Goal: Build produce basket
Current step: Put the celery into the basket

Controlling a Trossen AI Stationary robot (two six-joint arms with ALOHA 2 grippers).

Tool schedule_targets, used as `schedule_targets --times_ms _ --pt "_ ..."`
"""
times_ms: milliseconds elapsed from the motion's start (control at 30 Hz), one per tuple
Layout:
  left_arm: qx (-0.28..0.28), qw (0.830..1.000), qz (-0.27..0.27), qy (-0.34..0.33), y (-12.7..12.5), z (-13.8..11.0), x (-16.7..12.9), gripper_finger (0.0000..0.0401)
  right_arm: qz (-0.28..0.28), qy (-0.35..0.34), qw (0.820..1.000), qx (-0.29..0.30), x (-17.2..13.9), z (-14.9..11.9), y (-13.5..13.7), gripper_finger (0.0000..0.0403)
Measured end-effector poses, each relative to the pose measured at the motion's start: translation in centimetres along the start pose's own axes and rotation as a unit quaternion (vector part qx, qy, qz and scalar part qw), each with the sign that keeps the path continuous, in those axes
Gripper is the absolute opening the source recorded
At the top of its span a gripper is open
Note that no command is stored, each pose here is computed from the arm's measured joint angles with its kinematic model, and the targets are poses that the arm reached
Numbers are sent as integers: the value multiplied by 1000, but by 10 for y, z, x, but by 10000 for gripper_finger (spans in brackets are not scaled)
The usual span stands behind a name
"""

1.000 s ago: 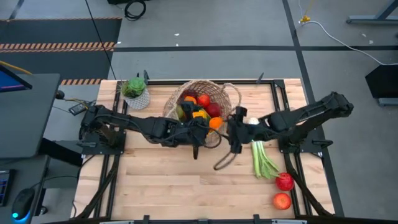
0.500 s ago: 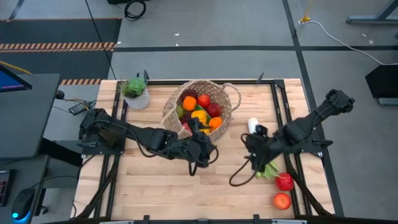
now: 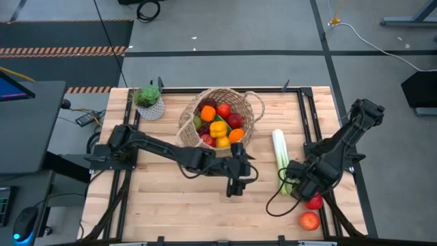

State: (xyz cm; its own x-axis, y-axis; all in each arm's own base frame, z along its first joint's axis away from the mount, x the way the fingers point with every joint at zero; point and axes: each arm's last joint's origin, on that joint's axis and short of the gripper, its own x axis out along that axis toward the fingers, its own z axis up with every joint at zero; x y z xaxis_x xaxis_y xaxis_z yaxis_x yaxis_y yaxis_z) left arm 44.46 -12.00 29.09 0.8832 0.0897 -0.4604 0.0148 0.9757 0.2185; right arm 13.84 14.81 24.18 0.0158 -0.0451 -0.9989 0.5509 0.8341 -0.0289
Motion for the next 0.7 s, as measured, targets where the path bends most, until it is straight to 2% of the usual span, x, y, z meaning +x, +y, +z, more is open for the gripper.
schedule_targets --times_ms 167,433,567,700 --pt "-8 998 -56 -21 -4 -3 12 354 -19 -40 999 2 9 -2 -3 279" --pt "-16 997 -71 -10 -13 -5 10 354 -76 -108 991 10 33 1 -17 279" --pt "-13 997 -80 -12 -22 -4 6 354 -114 -101 987 42 55 3 -30 279" --pt "-15 996 -88 -15 -29 -3 4 354 -122 -71 988 64 70 5 -38 279"
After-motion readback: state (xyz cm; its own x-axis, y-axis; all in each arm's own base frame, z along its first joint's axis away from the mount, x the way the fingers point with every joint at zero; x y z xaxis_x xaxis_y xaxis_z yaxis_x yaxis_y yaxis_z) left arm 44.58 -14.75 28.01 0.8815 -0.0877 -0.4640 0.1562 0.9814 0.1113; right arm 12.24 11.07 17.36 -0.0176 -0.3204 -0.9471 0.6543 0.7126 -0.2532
